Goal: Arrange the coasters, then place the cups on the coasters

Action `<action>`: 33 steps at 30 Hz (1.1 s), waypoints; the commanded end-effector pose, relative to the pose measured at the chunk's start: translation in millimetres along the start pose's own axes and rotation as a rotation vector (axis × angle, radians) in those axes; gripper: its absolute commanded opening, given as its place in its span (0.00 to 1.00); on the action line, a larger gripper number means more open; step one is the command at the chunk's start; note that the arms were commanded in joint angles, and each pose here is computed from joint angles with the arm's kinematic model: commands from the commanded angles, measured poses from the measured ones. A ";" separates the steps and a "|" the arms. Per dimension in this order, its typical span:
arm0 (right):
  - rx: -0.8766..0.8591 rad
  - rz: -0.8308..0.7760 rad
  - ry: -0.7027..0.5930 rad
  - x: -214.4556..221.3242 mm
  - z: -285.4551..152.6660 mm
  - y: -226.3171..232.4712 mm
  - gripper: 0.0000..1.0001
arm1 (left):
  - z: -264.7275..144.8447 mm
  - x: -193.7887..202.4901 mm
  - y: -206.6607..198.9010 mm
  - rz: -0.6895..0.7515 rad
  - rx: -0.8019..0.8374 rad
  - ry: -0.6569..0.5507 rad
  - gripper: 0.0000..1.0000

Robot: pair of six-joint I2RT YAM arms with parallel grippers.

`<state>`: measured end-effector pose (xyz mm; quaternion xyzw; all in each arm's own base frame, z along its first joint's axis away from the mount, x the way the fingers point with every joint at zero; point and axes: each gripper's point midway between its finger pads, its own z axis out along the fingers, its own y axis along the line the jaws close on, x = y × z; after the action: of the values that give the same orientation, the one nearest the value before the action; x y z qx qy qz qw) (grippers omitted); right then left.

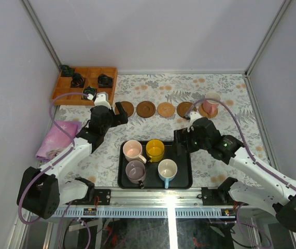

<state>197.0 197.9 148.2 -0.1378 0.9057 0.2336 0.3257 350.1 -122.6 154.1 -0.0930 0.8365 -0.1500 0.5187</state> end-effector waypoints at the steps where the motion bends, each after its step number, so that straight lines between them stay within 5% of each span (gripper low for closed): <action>1: -0.083 -0.052 0.077 16.9 -11.1 31.7 0.99 | -2.5 -0.3 -0.6 -0.014 0.011 -0.010 1.00; 19: -0.109 -0.198 0.265 96.7 -18.6 77.3 0.99 | -3.7 11.7 -10.3 -0.002 0.043 0.020 1.00; 33: 0.130 -0.182 0.310 123.5 -2.1 47.0 0.99 | -6.7 12.6 -13.3 0.004 0.052 0.014 1.00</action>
<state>75.7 235.5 88.4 -0.2655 0.9310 0.1617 0.1914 338.0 -136.8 143.1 -0.0762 0.8448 -0.1655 0.5032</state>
